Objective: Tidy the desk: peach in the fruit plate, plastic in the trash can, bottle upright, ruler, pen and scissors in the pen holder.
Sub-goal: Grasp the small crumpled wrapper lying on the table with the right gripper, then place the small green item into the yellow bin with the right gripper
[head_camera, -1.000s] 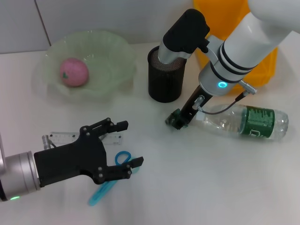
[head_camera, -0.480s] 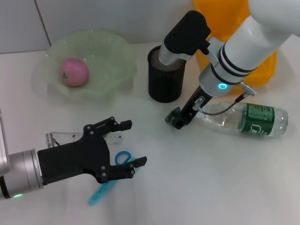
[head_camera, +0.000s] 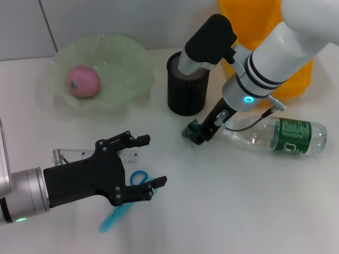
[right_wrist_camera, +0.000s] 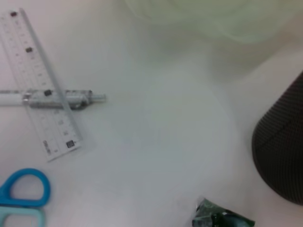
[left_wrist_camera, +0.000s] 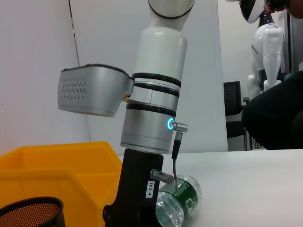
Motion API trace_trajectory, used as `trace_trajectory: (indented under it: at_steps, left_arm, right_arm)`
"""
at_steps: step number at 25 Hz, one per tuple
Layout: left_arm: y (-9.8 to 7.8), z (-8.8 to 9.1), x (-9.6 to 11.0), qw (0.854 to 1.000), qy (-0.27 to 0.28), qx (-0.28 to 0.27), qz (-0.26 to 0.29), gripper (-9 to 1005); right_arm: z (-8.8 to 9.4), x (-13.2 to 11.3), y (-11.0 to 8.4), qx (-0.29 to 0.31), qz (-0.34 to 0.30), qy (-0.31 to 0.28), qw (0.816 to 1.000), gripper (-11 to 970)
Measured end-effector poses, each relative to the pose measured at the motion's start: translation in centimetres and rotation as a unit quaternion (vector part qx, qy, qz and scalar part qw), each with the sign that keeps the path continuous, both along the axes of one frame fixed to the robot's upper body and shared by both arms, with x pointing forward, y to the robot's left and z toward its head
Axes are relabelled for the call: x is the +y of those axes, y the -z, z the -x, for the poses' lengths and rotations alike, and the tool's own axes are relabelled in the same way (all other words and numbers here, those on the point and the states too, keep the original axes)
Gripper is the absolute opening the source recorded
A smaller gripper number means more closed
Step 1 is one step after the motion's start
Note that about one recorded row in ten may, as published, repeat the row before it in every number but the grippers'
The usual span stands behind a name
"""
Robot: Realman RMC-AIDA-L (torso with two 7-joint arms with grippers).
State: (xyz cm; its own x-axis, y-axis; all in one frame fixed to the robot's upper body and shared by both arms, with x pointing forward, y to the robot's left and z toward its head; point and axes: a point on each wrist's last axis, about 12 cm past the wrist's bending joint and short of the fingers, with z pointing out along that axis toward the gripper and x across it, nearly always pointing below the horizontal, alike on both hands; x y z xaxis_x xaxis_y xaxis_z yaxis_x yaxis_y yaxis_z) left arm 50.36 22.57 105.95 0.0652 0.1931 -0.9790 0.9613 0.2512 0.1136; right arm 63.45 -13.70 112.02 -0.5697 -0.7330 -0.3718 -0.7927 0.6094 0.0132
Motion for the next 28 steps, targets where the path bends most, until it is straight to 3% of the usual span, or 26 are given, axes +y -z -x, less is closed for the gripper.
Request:
trace_trajectory:
  at_steps: [8,18,23,27,28]
  left_arm:
    - [0.0,0.0,0.0,1.0,0.0,0.0,0.0,846]
    - [0.0,0.0,0.0,1.0,0.0,0.0,0.0,845]
    - [-0.1,-0.1,-0.1,1.0,0.002,-0.001,0.0,845]
    - [-0.1,-0.2,-0.1,1.0,0.002,-0.002,0.0,844]
    - [-0.2,-0.2,-0.2,1.0,0.003,-0.002,0.0,844]
  right_arm:
    - [0.3,-0.1,-0.9,-0.003,-0.012,-0.01,1.0,383]
    - [1.2,-2.5,-5.4,-0.051,-0.072,0.01,0.996,308]
    - [1.5,-5.5,-7.5,-0.075,-0.097,0.054,0.991,264]
    - [1.3,-10.1,-9.3,-0.122,-0.1,0.133,0.979,226]
    - [1.3,-10.1,-9.3,-0.122,-0.1,0.133,0.979,217]
